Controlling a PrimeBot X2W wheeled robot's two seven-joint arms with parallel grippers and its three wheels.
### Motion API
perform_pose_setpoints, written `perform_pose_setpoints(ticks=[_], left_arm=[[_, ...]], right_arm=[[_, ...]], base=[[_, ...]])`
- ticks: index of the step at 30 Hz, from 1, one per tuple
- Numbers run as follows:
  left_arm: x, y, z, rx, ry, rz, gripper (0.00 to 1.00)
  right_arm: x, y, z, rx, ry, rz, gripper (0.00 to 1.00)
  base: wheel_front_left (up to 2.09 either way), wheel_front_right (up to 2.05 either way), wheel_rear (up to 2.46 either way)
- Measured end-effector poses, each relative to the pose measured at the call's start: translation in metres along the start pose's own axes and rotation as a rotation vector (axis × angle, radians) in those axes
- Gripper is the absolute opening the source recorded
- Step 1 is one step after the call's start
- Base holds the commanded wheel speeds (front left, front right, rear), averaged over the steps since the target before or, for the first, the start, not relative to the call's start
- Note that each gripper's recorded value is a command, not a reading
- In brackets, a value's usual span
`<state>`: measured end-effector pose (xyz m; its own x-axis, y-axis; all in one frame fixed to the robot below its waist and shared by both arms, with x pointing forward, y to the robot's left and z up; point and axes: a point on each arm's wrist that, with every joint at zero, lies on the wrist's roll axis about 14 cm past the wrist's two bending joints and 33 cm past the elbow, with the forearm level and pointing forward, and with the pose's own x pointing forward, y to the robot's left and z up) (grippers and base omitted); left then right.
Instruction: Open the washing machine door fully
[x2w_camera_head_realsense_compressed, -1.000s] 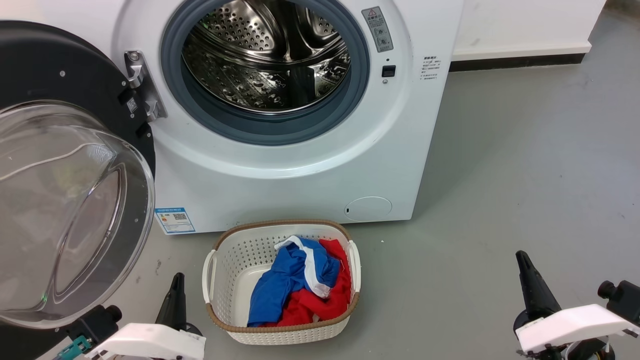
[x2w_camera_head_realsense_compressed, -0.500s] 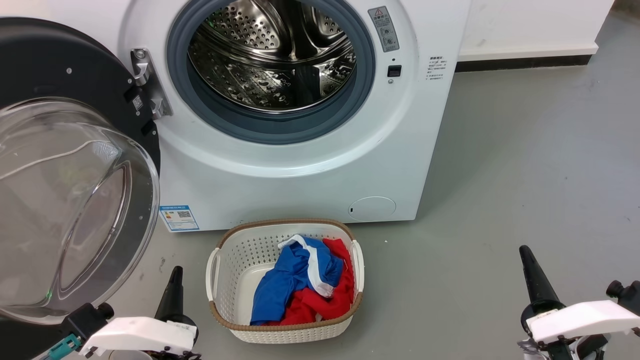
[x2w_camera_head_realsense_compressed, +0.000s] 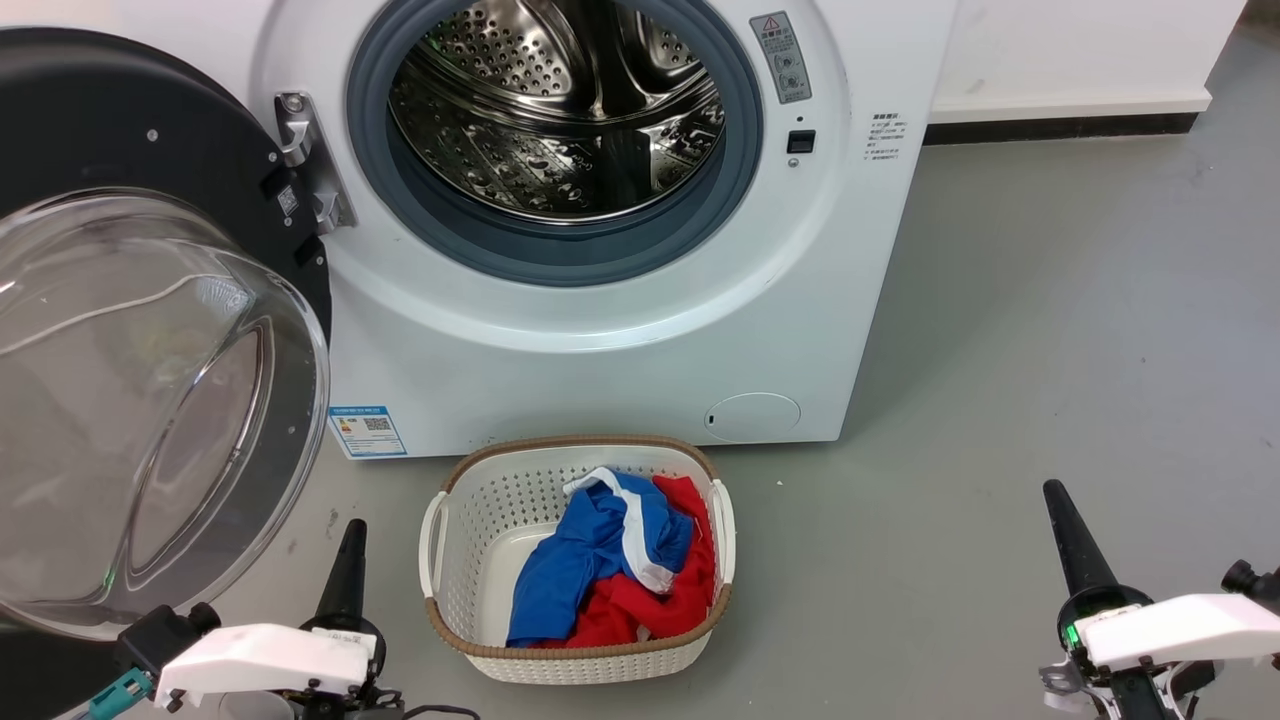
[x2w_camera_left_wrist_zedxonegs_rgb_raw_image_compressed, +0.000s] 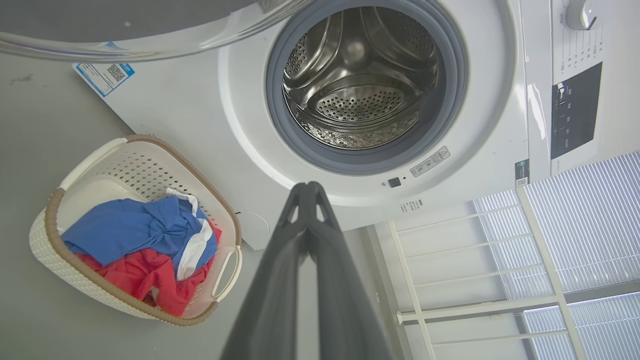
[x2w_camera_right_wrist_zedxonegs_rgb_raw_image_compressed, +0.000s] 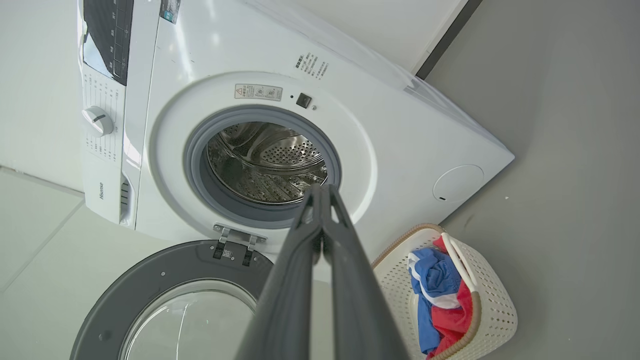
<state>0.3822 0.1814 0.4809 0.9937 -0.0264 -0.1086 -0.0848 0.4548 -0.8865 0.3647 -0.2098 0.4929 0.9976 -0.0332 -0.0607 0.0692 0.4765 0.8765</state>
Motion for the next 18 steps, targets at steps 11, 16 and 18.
perform_pose_setpoints(ticks=[11,16,18], left_arm=[[0.0004,-0.0013,0.0045,-0.120,-0.007,-0.010,0.00],[0.0018,-0.0038,0.0072,-0.165,-0.012,-0.019,0.00],[0.0017,-0.0041,0.0081,-0.181,-0.014,-0.023,0.00]], right_arm=[[0.0054,0.0037,0.0000,0.121,0.002,0.013,0.00],[0.0066,0.0038,-0.0010,0.168,0.006,0.014,0.00],[0.0072,0.0042,-0.0009,0.187,0.005,0.016,0.00]], base=[[0.00,0.00,0.00],[0.00,0.00,0.00],[0.00,0.00,0.00]])
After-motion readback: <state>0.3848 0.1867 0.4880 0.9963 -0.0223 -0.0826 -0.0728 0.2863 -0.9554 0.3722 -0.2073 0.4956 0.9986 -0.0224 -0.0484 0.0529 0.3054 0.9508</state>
